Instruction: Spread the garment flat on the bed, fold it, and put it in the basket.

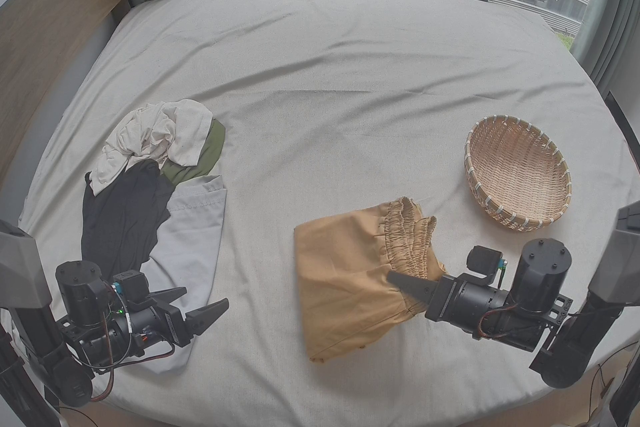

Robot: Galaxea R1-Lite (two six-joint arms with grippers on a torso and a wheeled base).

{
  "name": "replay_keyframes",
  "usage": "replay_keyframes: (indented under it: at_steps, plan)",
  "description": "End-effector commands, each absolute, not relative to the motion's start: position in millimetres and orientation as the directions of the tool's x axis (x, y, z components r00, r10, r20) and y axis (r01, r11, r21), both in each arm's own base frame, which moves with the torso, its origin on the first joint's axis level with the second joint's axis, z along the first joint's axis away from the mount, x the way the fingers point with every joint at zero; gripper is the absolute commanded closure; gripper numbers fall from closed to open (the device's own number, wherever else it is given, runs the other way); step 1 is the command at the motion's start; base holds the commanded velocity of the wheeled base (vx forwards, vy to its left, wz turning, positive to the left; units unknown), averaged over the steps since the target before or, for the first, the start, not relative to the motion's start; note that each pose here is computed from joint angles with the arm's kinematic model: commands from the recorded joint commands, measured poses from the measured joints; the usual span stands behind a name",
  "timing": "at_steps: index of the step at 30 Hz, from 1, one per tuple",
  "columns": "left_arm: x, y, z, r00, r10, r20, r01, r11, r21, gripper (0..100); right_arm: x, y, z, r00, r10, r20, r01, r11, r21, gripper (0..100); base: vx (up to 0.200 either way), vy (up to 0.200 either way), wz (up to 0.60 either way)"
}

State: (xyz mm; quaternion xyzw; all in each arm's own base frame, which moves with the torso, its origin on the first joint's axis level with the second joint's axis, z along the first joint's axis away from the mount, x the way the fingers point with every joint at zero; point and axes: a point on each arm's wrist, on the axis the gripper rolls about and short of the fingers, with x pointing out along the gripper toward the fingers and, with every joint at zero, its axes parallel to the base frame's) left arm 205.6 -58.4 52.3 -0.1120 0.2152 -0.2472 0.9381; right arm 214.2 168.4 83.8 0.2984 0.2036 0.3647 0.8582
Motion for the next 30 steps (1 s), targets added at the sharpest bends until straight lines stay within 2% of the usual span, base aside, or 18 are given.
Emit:
replay_keyframes:
  at_steps: [1, 19, 21, 23, 30]
  plan:
    - [201.2, -58.2, 51.8, 0.779, -0.515, -0.357, 0.416, 0.851, -0.320, 0, 203.0, 171.5, 108.4, 0.628, 0.777, -0.041, -0.586, 0.507, 0.632, 100, 0.000, 0.000, 0.00]
    - [198.5, -63.7, 55.5, 0.771, -0.537, -0.343, 0.439, 0.838, -0.324, 0, 208.7, 172.4, 147.8, 0.636, 0.768, 0.071, -0.671, 0.506, 0.542, 100, 0.000, 0.000, 0.00]
    - [198.5, -63.7, 55.5, 0.771, -0.537, -0.343, 0.439, 0.838, -0.324, 0, 208.2, 171.5, 149.6, 0.637, 0.767, 0.078, -0.683, 0.514, 0.520, 100, 0.000, 0.000, 0.00]
    - [198.3, -64.0, 55.8, 0.771, -0.537, -0.342, 0.439, 0.838, -0.326, 0, 210.5, 166.4, 153.1, 0.651, 0.754, 0.093, -0.706, 0.556, 0.439, 100, 0.000, 0.000, 0.00]
    - [196.6, -67.7, 57.7, 0.766, -0.549, -0.334, 0.451, 0.829, -0.329, 0, 221.2, 153.2, 163.7, 0.695, 0.706, 0.132, -0.699, 0.622, 0.354, 100, 0.000, 0.000, 0.00]
